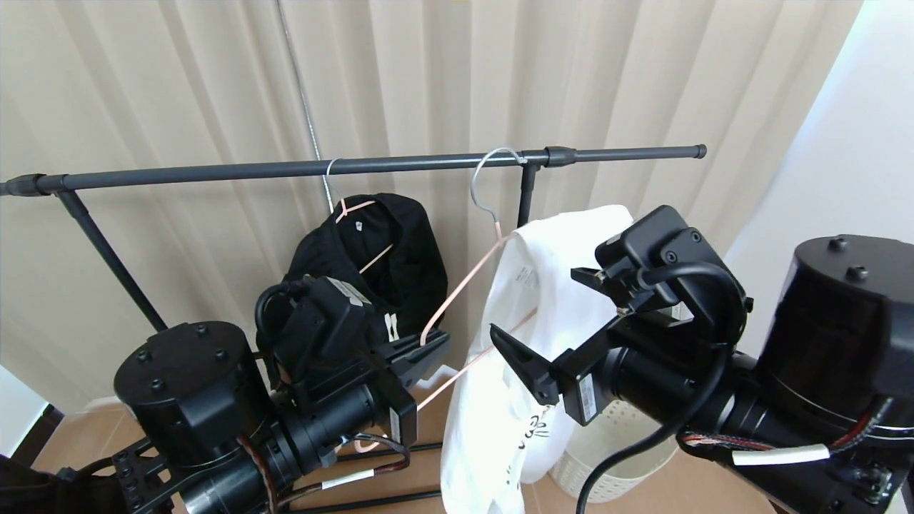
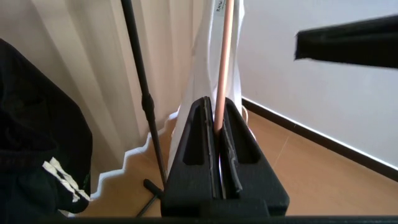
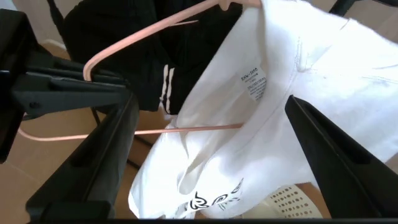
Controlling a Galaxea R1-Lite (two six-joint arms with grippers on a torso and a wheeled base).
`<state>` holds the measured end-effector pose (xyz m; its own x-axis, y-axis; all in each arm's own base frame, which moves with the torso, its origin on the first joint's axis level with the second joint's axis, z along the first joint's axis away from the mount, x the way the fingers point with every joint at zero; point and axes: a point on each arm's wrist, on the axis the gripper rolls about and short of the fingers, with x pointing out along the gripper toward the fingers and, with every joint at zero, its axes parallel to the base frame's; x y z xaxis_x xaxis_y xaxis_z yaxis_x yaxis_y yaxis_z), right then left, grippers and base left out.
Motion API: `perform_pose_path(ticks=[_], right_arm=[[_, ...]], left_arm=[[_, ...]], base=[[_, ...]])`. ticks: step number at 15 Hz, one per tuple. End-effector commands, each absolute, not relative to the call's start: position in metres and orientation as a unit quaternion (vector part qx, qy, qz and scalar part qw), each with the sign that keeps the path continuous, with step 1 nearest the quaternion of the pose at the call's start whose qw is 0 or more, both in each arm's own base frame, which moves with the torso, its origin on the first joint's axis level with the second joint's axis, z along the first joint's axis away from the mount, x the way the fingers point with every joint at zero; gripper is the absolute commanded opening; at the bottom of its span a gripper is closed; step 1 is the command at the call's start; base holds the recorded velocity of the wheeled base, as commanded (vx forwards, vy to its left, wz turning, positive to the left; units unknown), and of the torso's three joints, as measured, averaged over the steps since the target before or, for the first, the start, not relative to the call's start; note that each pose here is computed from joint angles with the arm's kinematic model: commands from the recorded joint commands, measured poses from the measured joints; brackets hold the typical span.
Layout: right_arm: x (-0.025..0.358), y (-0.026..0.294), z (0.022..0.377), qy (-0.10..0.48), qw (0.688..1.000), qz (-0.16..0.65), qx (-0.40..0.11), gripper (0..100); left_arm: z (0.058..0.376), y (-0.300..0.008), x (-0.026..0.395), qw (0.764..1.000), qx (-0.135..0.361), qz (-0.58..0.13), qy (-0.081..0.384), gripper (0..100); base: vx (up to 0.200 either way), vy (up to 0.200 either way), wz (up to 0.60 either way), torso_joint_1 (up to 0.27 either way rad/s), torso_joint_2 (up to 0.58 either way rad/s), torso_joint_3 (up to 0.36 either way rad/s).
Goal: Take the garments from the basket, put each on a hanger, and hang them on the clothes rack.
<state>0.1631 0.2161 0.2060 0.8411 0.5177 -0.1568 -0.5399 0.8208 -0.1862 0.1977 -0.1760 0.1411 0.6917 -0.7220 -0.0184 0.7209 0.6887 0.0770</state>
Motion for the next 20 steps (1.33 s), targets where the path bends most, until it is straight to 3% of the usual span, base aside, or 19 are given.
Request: perform_pose_path(ticks=[1,3,6,11,15,17,20], right_arm=[[0.157,0.208,0.214,0.038,0.951,0.288,-0.102,100],[0.151,0.198,0.220,0.041,0.943,0.314,-0.102,100],[0.143,0.165,0.215,0.062,0.926,0.342,-0.147,100],[0.158,0.132,0.207,0.078,0.907,0.369,-0.189,100],[0.163,0.103,0.221,0.094,0.868,0.423,-0.241,100],[0.168,0.089,0.245,0.108,0.843,0.452,-0.269,100],[0.170,0.084,0.266,0.123,0.820,0.481,-0.283,100]], left_arm=[[0.141,-0.171,0.198,0.921,0.040,-0.388,-0.005,0],[0.139,-0.164,0.196,0.914,0.038,-0.405,-0.006,0],[0.133,-0.152,0.192,0.910,0.038,-0.412,-0.011,0],[0.121,-0.124,0.192,0.897,0.041,-0.441,0.002,0],[0.110,-0.108,0.191,0.880,0.040,-0.473,0.007,0],[0.097,-0.104,0.187,0.874,0.046,-0.483,0.039,0],[0.096,-0.104,0.182,0.869,0.068,-0.489,0.031,0]], base=[[0.000,0.000,0.00,0.000,0.00,0.000],[0.000,0.000,0.00,0.000,0.00,0.000],[0.000,0.000,0.00,0.000,0.00,0.000],[0.000,0.000,0.00,0.000,0.00,0.000],[0.000,0.000,0.00,0.000,0.00,0.000],[0.000,0.000,0.00,0.000,0.00,0.000],[0.000,0.000,0.00,0.000,0.00,0.000]])
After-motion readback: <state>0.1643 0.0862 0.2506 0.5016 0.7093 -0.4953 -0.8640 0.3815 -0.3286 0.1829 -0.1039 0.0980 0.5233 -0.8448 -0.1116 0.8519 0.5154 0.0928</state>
